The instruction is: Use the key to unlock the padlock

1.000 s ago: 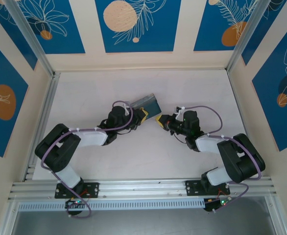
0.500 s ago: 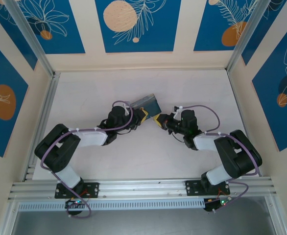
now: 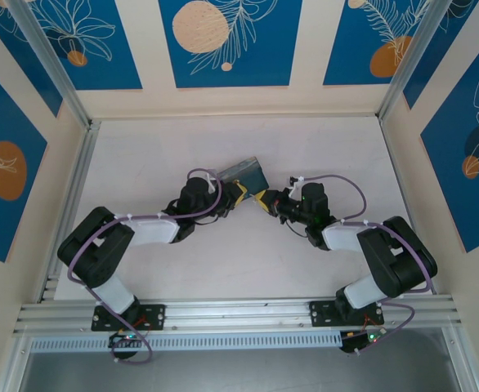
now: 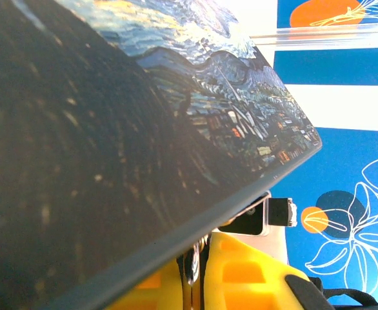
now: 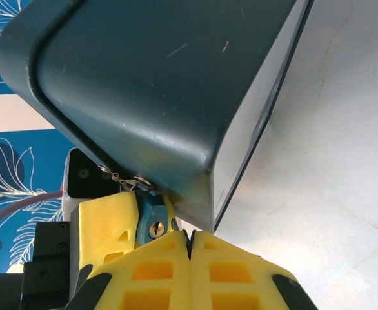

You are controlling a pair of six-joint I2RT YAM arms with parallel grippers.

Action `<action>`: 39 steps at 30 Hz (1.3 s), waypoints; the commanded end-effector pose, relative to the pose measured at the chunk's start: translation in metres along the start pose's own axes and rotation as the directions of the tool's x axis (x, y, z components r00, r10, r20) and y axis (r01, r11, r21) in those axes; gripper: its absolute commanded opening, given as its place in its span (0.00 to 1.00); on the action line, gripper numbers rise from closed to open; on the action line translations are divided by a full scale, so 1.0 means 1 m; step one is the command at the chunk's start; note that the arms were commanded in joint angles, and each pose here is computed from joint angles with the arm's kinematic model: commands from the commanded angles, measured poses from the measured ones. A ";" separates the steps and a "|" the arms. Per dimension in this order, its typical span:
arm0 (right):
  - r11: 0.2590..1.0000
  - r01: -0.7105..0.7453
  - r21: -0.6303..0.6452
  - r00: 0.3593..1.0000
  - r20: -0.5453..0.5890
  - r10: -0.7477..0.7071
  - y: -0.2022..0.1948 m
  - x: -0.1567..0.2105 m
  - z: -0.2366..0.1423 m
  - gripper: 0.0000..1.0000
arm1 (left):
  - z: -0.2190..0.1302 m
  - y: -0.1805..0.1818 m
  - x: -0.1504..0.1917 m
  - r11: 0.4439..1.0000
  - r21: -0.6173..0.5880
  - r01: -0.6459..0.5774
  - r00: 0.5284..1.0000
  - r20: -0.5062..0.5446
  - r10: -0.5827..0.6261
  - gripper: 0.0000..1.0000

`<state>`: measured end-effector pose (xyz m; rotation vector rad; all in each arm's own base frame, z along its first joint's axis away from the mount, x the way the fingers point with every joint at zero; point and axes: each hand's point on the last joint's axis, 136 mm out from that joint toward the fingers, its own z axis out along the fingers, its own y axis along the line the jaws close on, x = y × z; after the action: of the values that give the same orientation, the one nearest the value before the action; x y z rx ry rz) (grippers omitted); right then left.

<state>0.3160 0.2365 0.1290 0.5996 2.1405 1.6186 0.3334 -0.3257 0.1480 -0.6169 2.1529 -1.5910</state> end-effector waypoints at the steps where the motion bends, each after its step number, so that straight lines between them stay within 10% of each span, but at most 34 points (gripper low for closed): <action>1: 0.999 0.018 -0.038 1.000 0.009 -0.018 0.016 -0.004 0.005 0.00 | -0.008 -0.027 -0.006 0.996 0.084 -0.035 0.999 0.026 0.033 0.00; 39: 0.996 0.045 -0.071 0.999 0.031 -0.043 0.037 0.000 -0.010 0.00 | -0.021 -0.046 0.003 0.986 0.133 0.098 0.995 -0.024 -0.096 0.00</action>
<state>0.3164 0.2440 0.1534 0.5532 2.0896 1.6496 0.3286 -0.3211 0.1679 -0.7405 2.0984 -1.6943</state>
